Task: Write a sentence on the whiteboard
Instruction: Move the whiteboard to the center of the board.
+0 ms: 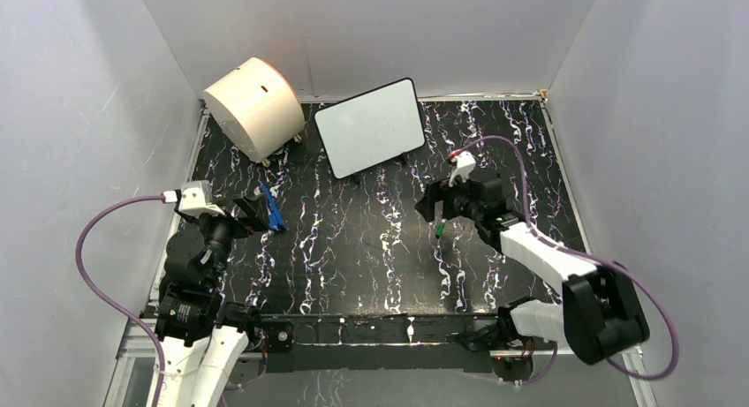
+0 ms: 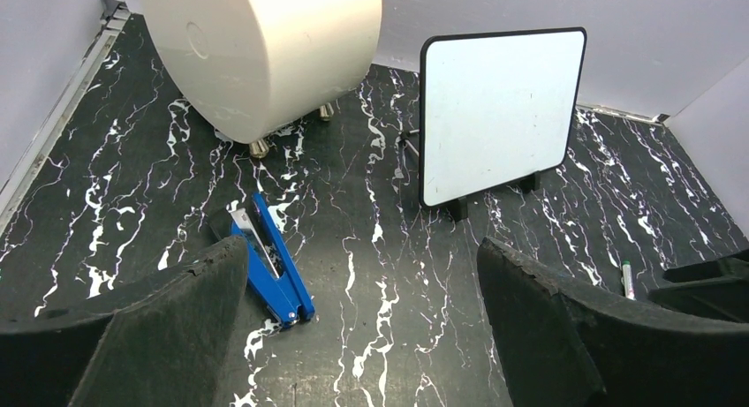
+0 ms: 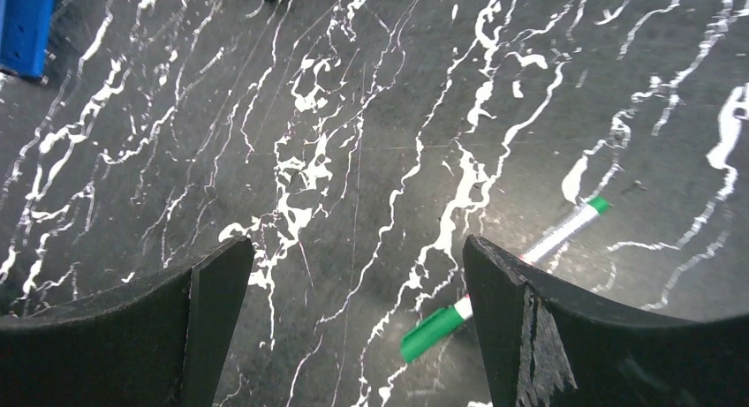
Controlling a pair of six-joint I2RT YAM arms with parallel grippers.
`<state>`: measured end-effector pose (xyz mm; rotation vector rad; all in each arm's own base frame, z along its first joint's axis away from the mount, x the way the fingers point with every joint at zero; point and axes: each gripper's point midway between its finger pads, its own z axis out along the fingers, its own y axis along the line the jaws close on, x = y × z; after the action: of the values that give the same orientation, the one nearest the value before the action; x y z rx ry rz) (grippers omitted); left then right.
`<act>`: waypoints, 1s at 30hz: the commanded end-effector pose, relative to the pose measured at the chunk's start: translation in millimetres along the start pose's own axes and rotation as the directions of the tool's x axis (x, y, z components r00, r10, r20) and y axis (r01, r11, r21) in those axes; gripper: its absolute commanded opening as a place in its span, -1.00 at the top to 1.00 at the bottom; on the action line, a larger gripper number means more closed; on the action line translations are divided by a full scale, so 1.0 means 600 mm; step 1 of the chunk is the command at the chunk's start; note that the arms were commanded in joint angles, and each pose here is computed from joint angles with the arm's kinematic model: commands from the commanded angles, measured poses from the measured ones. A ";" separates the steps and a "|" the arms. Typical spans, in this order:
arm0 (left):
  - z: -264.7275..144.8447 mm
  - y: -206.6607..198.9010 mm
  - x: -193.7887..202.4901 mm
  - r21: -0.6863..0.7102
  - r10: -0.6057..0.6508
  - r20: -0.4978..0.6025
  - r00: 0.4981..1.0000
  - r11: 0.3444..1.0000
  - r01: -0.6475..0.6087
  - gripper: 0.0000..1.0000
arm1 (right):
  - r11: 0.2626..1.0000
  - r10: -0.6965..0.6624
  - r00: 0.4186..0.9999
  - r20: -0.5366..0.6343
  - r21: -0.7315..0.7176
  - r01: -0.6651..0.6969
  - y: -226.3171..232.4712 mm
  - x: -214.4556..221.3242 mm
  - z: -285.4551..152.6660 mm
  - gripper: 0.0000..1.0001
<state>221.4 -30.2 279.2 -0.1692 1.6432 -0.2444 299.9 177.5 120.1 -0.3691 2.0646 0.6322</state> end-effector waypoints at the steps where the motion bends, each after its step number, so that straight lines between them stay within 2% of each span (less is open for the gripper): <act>1: 0.005 0.001 0.004 -0.002 0.007 -0.006 1.000 1.000 -0.007 -0.97 | 0.996 -0.088 0.989 0.121 -0.004 0.089 0.022 -0.073 0.053 -0.94; 10: 0.008 -0.005 0.009 0.019 0.016 -0.019 1.000 1.000 -0.016 -0.97 | 0.987 -0.156 0.983 0.100 0.056 0.151 -0.004 -0.076 0.152 -0.82; 21: 0.010 -0.006 0.009 0.025 0.031 -0.026 0.999 0.999 -0.031 -0.97 | 0.974 -0.200 0.979 0.044 0.115 0.194 -0.067 -0.089 0.274 -0.26; 26: 0.008 -0.007 0.007 0.029 0.035 -0.020 0.999 0.999 -0.035 -0.97 | 0.970 -0.218 0.975 0.038 0.119 0.213 -0.078 -0.096 0.315 -0.10; 30: 0.008 -0.009 0.008 0.037 0.038 -0.022 0.999 0.999 -0.037 -0.97 | 0.967 -0.226 0.973 0.042 0.130 0.218 -0.086 -0.097 0.333 -0.07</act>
<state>224.6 -33.9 273.8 -0.1370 1.6701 -0.2433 468.4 240.9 40.2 -0.4944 2.0651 0.3889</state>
